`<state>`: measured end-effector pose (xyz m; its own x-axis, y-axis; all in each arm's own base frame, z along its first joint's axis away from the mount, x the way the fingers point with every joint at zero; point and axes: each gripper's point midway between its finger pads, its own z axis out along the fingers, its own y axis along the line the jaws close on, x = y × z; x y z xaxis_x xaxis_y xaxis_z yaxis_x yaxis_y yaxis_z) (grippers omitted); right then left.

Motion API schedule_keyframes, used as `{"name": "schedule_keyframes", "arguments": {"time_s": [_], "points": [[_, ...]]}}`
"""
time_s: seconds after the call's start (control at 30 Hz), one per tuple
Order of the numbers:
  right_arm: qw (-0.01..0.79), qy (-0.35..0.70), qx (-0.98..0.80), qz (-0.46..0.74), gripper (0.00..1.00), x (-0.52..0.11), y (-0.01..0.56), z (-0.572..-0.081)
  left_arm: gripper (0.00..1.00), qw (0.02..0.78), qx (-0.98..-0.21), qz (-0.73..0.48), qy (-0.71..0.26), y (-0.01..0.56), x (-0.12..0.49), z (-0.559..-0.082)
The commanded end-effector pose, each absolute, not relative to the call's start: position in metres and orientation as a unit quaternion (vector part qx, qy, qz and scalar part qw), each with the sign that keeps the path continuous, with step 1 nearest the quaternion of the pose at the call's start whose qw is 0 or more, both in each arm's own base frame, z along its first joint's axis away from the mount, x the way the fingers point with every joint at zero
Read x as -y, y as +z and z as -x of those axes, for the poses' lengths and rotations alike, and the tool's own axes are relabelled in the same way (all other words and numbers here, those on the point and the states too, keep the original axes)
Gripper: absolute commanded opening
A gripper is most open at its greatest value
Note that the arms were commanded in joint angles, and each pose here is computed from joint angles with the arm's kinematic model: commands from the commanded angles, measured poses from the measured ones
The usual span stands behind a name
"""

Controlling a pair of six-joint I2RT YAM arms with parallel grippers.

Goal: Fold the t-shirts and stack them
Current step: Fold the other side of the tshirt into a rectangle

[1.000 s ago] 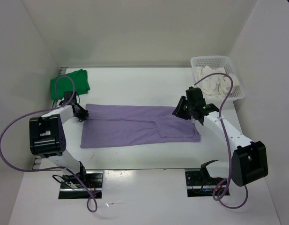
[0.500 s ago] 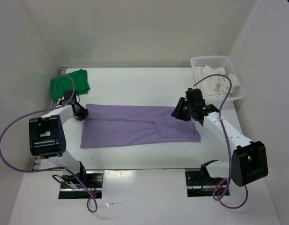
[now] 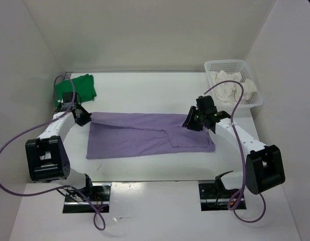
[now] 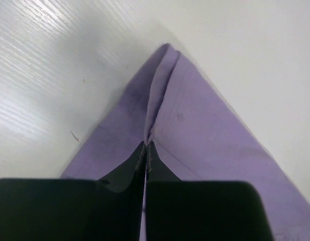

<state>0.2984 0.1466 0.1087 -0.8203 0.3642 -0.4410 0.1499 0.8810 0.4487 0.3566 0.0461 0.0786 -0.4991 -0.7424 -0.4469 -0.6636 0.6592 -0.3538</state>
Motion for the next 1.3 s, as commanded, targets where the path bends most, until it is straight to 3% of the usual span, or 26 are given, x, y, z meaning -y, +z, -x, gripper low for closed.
{"name": "schedule_keyframes", "arguments": {"time_s": [0.0,0.2,0.5,0.53,0.57,0.6,0.73,0.93,1.23,1.27], "points": [[0.254,0.193,-0.94,-0.118,0.39,-0.154,0.102,-0.294,0.0,0.296,-0.872,0.386,-0.058,0.1,-0.046,-0.342],[0.239,0.197,-0.945,-0.103,0.39,-0.169,0.104,-0.282,0.03,0.263,-0.887,0.38,-0.01,0.068,-0.054,-0.31],[0.194,0.166,-0.963,-0.083,0.39,-0.18,0.082,-0.262,0.11,0.2,-0.902,0.383,-0.002,0.026,-0.052,-0.308],[0.197,0.161,-0.964,-0.084,0.39,-0.178,0.081,-0.263,0.16,0.197,-0.902,0.384,0.005,0.026,-0.053,-0.305],[0.195,0.162,-0.964,-0.084,0.39,-0.181,0.082,-0.261,0.3,0.197,-0.902,0.384,0.005,0.026,-0.053,-0.305],[0.197,0.163,-0.963,-0.084,0.39,-0.181,0.08,-0.262,0.37,0.193,-0.903,0.385,0.01,0.023,-0.055,-0.304],[0.179,0.148,-0.97,-0.068,0.39,-0.191,0.063,-0.255,0.53,0.228,-0.891,0.392,0.001,0.044,-0.056,-0.315],[0.154,0.111,-0.982,-0.027,0.39,-0.21,0.034,-0.234,0.54,0.318,-0.865,0.382,-0.063,0.099,-0.046,-0.34],[0.169,0.06,-0.983,-0.035,0.39,-0.203,0.017,-0.253,0.53,0.303,-0.875,0.37,-0.079,0.083,-0.034,-0.332],[0.173,0.055,-0.983,-0.036,0.33,-0.2,0.02,-0.253,0.53,0.309,-0.873,0.369,-0.081,0.084,-0.035,-0.335]]}}
